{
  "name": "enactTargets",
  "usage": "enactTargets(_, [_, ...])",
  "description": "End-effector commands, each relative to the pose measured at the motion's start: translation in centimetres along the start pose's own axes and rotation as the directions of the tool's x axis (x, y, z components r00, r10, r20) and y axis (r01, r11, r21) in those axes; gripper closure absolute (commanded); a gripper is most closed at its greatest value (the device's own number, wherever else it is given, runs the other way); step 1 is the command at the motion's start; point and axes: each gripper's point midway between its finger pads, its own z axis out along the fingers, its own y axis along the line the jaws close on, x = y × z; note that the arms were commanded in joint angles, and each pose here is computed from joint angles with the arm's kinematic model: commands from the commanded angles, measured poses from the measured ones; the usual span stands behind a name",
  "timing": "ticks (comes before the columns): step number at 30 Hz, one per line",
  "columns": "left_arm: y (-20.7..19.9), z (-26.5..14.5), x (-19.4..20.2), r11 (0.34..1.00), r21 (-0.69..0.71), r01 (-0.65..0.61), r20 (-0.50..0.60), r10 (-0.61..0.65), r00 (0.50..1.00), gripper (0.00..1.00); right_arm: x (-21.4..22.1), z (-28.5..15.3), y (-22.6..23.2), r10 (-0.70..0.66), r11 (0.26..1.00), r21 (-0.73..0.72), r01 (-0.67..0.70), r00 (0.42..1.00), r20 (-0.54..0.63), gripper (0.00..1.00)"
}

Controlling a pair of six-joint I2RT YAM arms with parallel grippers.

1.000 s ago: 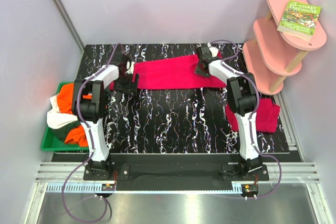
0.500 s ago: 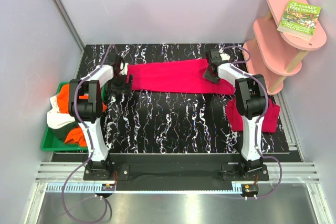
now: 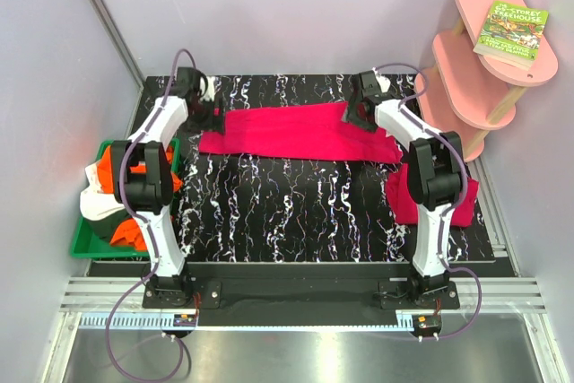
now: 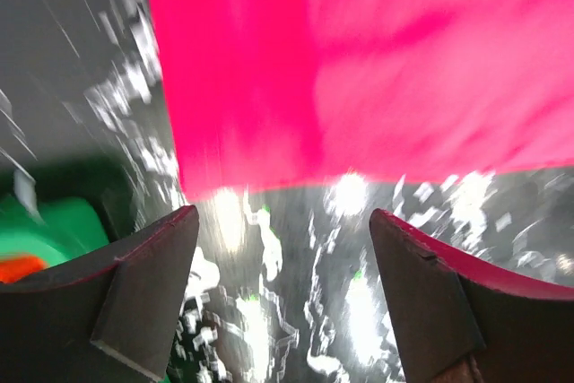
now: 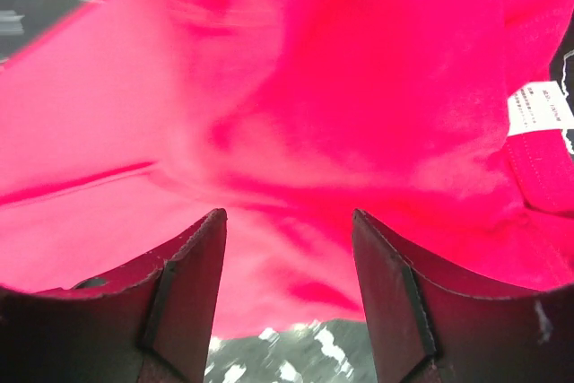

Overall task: Fold and stack the t-shirts
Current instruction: Fold the other side of the tshirt into a rectangle, then rotate the tshirt 90 degrees

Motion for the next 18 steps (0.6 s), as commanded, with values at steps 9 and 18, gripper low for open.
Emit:
enactTargets(9, [-1.3,3.1,-7.2,0.999,0.018,-0.043,0.113,0.041,0.993,0.18,4.5,-5.2,2.7,-0.082,0.993,-0.084,0.081,0.996,-0.014,0.41])
enactTargets(18, [-0.4,6.9,-5.1,0.999,-0.018,-0.041,0.003,0.041,0.999,0.19,7.0,-3.5,2.1,-0.086,0.996,-0.042,0.084,0.995,-0.056,0.43])
